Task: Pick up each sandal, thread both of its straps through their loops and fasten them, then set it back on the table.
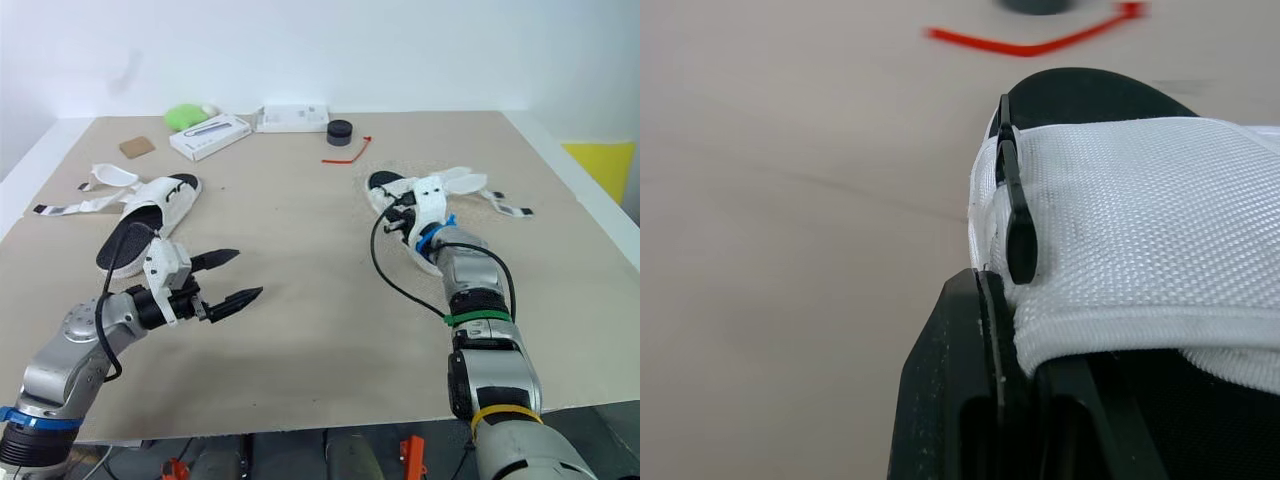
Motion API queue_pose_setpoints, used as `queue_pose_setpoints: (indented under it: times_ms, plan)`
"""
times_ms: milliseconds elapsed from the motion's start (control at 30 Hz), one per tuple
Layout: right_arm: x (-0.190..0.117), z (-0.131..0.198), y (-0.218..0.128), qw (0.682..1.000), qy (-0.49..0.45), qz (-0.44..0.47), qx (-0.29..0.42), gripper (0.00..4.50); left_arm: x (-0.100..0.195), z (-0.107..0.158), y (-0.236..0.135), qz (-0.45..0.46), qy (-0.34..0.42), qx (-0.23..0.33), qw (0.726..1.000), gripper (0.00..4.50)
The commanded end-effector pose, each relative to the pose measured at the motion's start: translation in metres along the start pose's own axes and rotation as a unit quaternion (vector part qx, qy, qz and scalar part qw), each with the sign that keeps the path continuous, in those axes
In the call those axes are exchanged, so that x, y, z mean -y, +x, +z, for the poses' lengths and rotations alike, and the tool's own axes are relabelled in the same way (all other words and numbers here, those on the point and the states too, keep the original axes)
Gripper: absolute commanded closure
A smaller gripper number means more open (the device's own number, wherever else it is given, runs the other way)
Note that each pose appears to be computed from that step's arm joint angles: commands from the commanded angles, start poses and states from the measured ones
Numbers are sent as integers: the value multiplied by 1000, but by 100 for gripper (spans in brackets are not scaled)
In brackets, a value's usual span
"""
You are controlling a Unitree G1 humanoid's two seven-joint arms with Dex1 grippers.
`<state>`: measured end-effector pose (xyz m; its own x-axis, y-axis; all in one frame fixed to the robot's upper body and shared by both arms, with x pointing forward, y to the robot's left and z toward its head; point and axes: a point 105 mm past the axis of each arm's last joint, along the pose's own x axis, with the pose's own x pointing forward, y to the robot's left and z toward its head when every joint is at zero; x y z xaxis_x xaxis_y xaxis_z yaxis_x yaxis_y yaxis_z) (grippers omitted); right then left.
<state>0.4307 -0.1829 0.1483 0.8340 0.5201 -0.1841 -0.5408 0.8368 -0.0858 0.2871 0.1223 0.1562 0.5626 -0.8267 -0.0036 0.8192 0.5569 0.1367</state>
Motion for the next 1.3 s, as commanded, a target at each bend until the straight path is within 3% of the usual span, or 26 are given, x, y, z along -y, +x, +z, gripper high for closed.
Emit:
queue_pose_setpoints:
  times_ms: [33, 200, 433, 733, 1033, 1133, 1300]
  plan:
    - [-54, 26, -19, 978, -52, 202, 20, 447, -10, 18, -10, 0, 17, 7, 1000, 0]
    - [-110, 14, -59, 908, -108, 402, -40, 447, -17, 17, -20, -8, 3, -20, 1000, 0]
    - [-151, 0, -71, 839, -161, 513, -85, 447, -11, 17, -15, -33, 0, -26, 999, 0]
    - [-150, -8, -33, 831, -201, 509, -100, 447, -8, -3, 1, -56, -6, -51, 997, 0]
    - [-141, -16, -32, 832, -203, 506, -108, 447, -23, -11, 2, -34, -4, -52, 998, 0]
    - [-141, -15, -29, 837, -201, 499, -103, 450, -28, -9, 6, -29, -18, -34, 999, 82]
    - [-142, -12, -28, 837, -199, 500, -97, 450, -28, 0, 13, -59, -32, -15, 998, 278]
